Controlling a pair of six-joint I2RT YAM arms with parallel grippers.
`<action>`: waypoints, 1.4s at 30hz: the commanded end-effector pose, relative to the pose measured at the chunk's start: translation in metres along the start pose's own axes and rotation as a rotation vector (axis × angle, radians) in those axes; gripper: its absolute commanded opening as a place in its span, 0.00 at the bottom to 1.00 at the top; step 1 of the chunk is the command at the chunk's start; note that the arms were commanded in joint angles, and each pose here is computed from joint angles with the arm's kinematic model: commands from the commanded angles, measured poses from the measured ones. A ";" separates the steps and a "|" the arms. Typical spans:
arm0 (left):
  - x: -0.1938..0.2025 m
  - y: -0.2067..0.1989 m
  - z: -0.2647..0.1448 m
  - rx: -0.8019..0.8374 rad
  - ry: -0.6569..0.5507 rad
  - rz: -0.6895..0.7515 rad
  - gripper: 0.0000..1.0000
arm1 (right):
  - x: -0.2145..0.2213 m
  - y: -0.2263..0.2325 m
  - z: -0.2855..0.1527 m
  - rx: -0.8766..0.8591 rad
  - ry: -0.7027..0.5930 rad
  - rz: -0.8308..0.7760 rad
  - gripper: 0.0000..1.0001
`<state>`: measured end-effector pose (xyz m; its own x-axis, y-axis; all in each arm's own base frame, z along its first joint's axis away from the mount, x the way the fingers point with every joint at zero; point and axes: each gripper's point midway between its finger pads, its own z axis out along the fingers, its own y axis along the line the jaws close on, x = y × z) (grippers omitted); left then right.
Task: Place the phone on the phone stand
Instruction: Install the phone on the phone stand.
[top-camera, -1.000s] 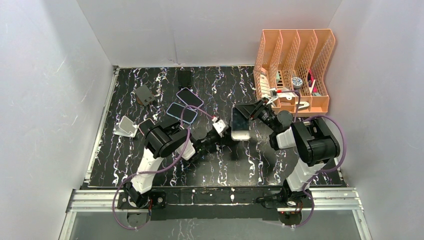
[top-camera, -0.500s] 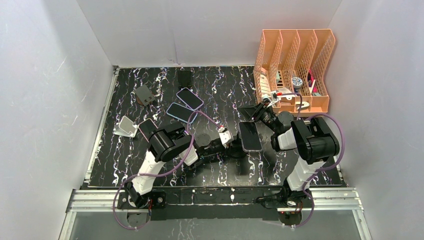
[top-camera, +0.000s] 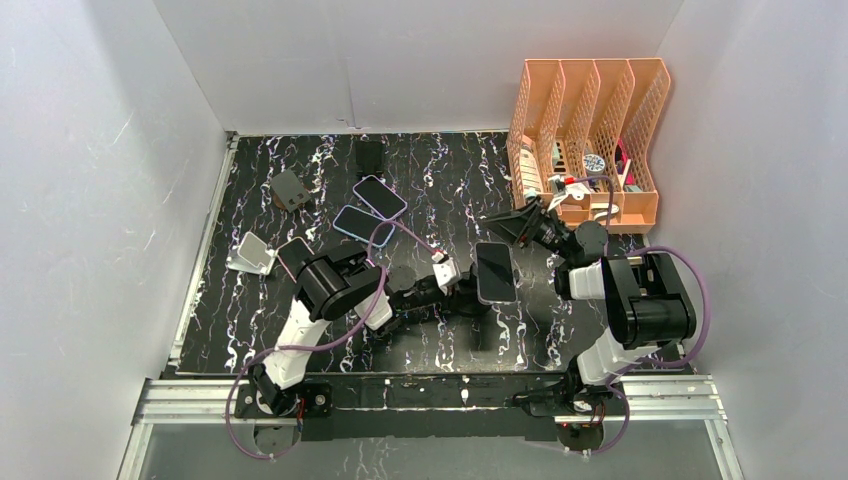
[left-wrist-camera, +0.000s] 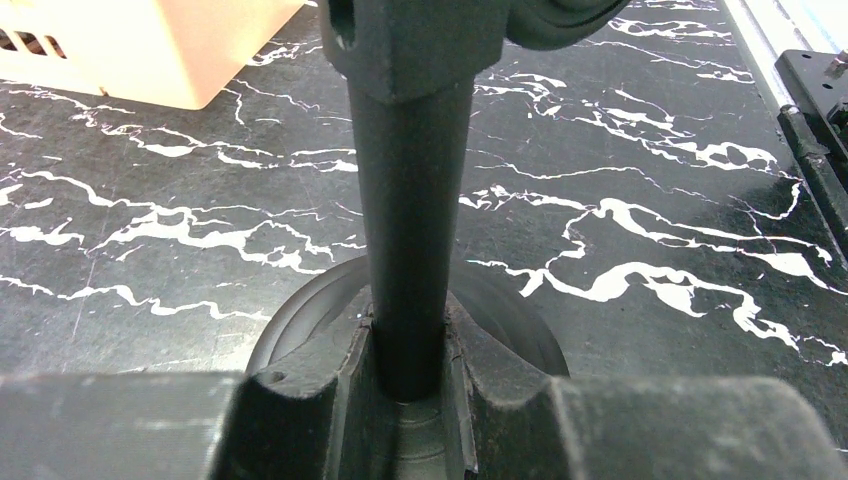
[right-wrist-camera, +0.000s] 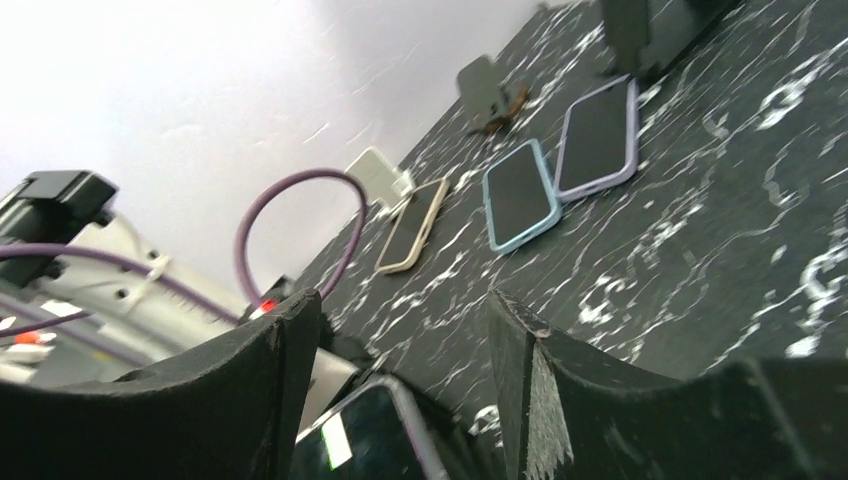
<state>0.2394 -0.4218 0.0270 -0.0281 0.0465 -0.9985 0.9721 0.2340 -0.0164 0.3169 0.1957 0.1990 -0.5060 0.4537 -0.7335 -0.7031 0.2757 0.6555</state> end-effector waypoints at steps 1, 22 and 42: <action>0.118 -0.002 -0.065 -0.078 0.396 -0.187 0.00 | 0.000 0.049 -0.013 -0.201 0.032 -0.141 0.69; 0.123 0.008 -0.073 -0.124 0.402 -0.176 0.00 | 0.021 0.058 -0.024 -0.256 0.212 0.005 0.49; 0.122 0.005 -0.066 -0.084 0.372 -0.323 0.00 | -0.002 0.100 -0.028 -0.309 0.066 -0.280 0.06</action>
<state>0.2471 -0.4059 0.0256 -0.0736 0.0346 -0.9967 0.9719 0.2265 -0.0639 0.2517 0.2027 0.2124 -0.7120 0.2555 -0.6541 -0.6627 0.0635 0.7462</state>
